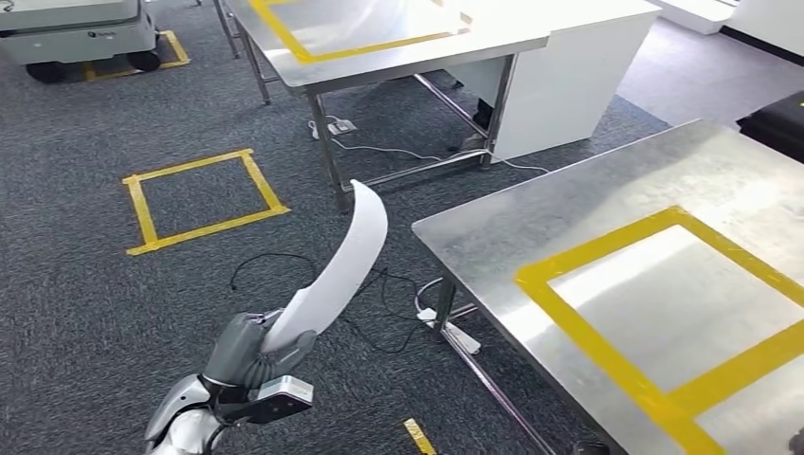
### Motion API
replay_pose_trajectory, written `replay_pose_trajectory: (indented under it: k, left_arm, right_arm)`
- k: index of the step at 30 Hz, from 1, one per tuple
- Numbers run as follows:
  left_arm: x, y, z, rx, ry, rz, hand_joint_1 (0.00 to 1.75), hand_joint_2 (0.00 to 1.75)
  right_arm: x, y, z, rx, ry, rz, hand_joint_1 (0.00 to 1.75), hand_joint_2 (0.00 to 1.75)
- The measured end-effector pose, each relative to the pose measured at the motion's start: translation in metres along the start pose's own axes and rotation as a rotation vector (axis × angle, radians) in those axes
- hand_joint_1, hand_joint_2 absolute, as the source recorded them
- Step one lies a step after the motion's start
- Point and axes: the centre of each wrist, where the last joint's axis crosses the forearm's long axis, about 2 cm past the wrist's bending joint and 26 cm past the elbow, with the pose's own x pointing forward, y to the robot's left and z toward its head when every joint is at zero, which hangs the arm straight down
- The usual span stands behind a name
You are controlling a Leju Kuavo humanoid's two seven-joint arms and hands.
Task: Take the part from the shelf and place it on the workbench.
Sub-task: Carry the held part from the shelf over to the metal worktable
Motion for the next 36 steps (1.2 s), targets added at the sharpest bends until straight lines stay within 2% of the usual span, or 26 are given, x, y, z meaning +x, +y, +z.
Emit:
replay_pose_trajectory:
  k: [16,36]
  left_arm:
    - [-0.016,0.007,-0.002,0.000,0.044,-0.024,1.75,1.75]
    - [-0.020,0.008,-0.003,0.003,0.057,-0.027,1.75,1.75]
  right_arm:
    - [0.002,-0.004,-0.003,0.005,-0.009,0.016,0.00,0.00]
    - [0.002,-0.007,-0.004,0.006,-0.005,0.026,0.00,0.00]
